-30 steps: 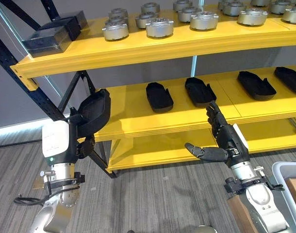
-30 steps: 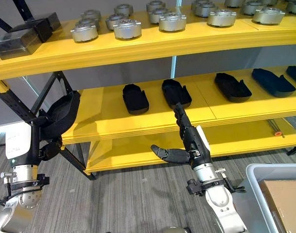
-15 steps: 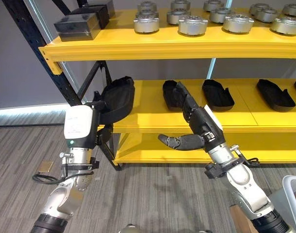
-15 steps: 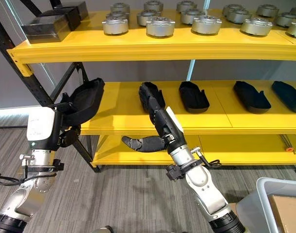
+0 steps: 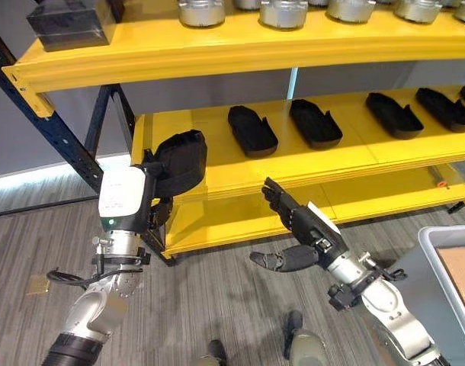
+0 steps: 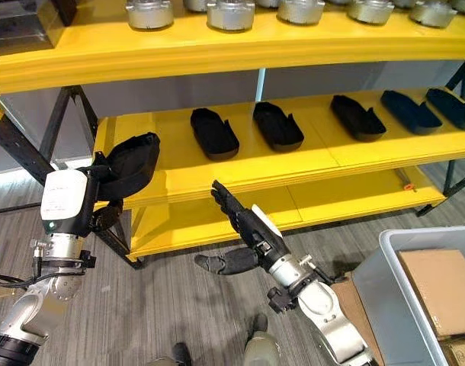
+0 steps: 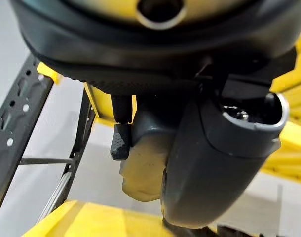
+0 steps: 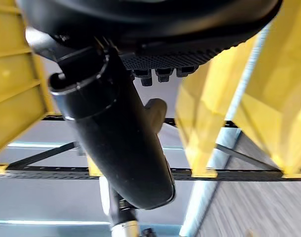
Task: Move parts from the plastic box to the shelf.
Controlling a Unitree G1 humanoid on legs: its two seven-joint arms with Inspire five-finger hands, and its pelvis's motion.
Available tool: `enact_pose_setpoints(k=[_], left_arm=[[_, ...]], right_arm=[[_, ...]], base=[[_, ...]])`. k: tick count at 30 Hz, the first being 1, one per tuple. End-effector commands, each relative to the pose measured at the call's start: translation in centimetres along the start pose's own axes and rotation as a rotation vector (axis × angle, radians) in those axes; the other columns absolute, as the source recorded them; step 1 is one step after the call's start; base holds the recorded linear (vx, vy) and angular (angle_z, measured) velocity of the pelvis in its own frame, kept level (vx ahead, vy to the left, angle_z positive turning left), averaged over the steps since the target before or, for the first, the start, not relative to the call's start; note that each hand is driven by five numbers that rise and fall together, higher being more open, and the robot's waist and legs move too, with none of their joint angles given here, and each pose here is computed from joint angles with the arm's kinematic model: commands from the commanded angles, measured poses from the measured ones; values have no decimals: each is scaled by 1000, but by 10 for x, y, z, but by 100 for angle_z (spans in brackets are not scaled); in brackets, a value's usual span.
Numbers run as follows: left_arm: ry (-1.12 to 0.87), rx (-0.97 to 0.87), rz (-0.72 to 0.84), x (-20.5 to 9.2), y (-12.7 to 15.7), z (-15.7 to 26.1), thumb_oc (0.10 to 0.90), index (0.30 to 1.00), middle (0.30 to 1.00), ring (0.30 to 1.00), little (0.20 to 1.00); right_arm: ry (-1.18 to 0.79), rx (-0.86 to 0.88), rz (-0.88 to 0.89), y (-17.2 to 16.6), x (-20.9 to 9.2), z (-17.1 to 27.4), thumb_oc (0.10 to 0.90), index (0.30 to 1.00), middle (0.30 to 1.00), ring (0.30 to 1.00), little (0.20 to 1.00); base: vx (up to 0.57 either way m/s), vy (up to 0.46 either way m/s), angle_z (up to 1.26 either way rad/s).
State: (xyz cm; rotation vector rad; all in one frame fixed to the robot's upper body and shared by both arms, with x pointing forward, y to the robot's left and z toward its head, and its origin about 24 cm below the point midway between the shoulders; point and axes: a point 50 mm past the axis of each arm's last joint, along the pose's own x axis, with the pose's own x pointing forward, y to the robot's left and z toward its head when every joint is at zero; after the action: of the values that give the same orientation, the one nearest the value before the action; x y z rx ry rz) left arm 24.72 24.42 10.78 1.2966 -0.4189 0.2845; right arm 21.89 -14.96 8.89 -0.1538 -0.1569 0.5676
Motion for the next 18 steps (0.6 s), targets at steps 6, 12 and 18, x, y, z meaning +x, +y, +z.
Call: enact_pose_setpoints(k=[6, 12, 18], left_arm=[[-166, -8, 354, 43, 65, 25, 400, 300, 300, 300, 300], [-164, -15, 338, 39, 60, 25, 400, 300, 300, 300, 300], [-160, 12, 327, 33, 61, 21, 400, 300, 300, 300, 300]], right_arm=[[-309, -73, 19, -16, 17, 53, 900, 1000, 1000, 1000, 1000], [-292, -38, -22, -20, 15, 50, 900, 1000, 1000, 1000, 1000], [-280, -3, -15, -18, 12, 46, 900, 1000, 1000, 1000, 1000]], base=[[197, -102, 22], [107, -33, 14], [65, -82, 11]])
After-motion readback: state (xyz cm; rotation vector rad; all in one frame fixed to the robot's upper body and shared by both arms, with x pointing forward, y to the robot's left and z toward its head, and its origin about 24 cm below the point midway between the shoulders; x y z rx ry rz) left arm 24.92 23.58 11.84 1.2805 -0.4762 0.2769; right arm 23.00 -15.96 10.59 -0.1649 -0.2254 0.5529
